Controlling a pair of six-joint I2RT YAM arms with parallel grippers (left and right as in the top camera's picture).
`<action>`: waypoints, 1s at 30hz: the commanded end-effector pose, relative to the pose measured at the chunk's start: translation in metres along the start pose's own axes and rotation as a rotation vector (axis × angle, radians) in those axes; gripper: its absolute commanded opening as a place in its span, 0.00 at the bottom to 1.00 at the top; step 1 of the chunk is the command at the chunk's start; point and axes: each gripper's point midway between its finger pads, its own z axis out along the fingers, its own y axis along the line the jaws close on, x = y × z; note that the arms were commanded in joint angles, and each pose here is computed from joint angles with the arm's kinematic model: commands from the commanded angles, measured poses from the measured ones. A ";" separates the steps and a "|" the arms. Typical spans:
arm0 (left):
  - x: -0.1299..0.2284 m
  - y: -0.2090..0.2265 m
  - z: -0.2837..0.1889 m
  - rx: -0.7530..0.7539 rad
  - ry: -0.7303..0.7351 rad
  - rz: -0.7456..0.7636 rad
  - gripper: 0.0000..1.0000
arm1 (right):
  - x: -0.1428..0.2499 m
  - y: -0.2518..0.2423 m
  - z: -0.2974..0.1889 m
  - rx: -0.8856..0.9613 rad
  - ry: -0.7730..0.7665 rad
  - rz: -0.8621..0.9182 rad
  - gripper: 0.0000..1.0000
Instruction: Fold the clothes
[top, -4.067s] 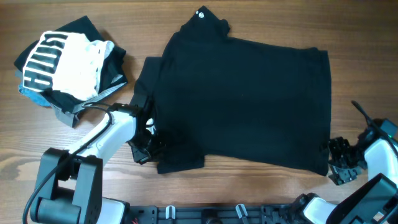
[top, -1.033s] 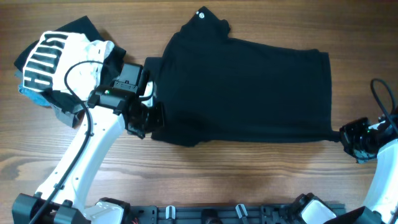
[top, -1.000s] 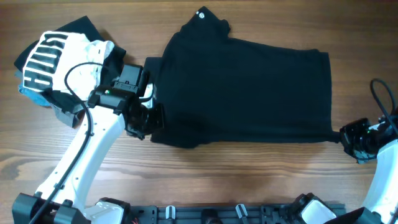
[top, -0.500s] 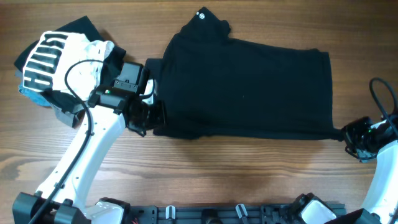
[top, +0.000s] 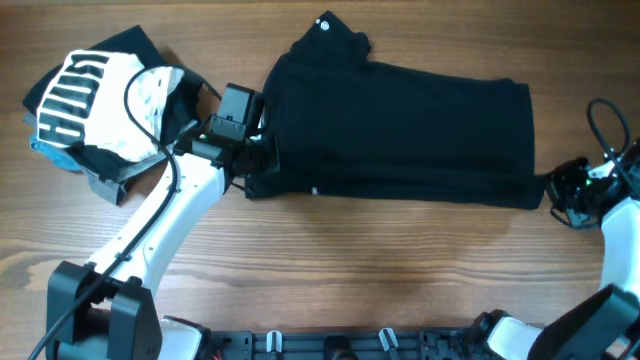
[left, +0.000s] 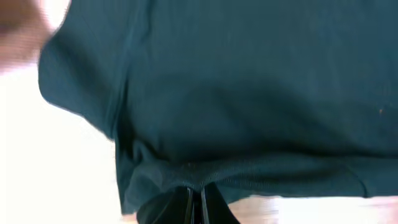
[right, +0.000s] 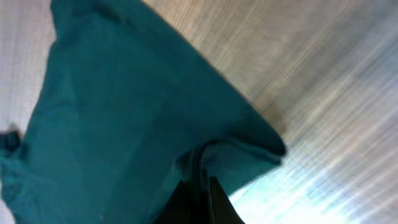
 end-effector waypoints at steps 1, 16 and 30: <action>-0.022 0.006 0.001 -0.052 -0.088 0.011 0.04 | 0.000 0.021 0.008 -0.087 0.029 -0.015 0.05; -0.024 0.008 0.039 -0.070 -0.068 0.011 0.61 | -0.008 0.033 0.021 -0.105 -0.001 -0.076 0.69; 0.020 -0.004 0.036 0.048 0.139 0.051 0.53 | 0.033 0.011 0.019 -0.031 0.163 -0.186 0.70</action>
